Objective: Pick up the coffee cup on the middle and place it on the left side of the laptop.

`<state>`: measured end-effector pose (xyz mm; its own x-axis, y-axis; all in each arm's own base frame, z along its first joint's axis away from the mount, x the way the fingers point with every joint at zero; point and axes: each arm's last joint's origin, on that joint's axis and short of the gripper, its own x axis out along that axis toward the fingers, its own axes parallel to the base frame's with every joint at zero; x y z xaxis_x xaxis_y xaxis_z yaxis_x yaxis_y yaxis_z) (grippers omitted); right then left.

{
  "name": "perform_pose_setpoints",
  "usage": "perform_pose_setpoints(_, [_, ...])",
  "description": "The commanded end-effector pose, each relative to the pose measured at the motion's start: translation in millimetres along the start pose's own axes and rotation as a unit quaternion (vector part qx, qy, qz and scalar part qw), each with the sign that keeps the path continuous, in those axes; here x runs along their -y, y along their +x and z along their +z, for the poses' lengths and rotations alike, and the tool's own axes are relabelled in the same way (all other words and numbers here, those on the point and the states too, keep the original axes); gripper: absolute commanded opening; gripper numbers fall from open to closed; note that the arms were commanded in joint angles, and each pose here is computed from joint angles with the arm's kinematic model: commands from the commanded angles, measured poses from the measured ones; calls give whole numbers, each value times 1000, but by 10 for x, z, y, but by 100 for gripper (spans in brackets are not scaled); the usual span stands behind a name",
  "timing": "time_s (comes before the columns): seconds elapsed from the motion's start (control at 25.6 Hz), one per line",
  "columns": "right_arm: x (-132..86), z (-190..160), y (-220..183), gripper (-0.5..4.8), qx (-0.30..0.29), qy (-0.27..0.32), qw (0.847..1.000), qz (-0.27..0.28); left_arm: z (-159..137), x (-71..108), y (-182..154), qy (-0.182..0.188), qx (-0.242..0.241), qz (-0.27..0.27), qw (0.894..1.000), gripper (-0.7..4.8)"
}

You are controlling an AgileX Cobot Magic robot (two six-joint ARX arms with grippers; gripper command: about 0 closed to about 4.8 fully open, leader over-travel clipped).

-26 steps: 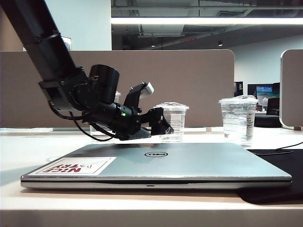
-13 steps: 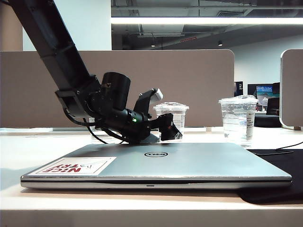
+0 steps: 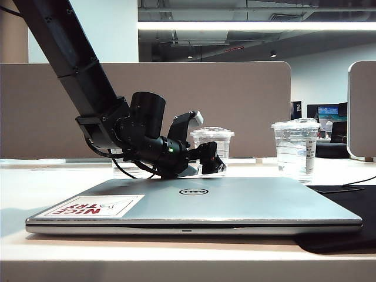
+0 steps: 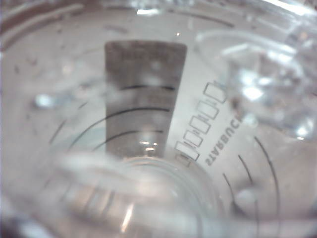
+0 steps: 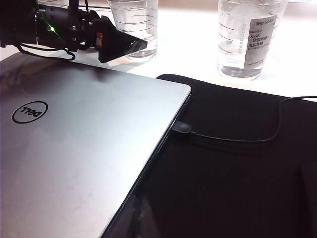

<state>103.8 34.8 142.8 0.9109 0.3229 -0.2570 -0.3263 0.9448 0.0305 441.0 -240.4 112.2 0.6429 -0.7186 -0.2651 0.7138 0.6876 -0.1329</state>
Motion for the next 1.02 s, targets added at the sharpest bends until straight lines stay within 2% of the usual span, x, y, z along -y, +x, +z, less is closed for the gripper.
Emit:
perform_pose_setpoints(0.04, [-1,5,1,-5,8,0,1000,0,39,64,33,8,20,-9,1000,479])
perform_pose_setpoints(0.63, [-1,5,1,-5,8,0,1000,1,56,77,38,13,27,-13,999,479])
perform_pose_setpoints(0.7, [-1,7,0,-5,9,-1,1000,0,55,85,37,13,26,-26,999,479])
perform_pose_setpoints(0.74, [-1,7,0,-5,9,-1,1000,0,55,84,38,13,26,-26,999,463])
perform_pose_setpoints(0.78, [-1,7,0,-5,9,0,1000,0,55,84,38,13,26,-25,999,425])
perform_pose_setpoints(0.82, [-1,7,0,-5,9,0,1000,0,55,83,38,13,26,-24,999,350])
perform_pose_setpoints(0.86, [-1,7,0,-5,9,0,1000,0,55,83,38,13,26,-24,999,325])
perform_pose_setpoints(0.9, [-1,7,0,-5,9,0,1000,0,63,83,39,13,27,-24,999,304])
perform_pose_setpoints(1.02, [-1,7,0,-5,9,0,1000,0,69,86,41,13,29,-26,999,299])
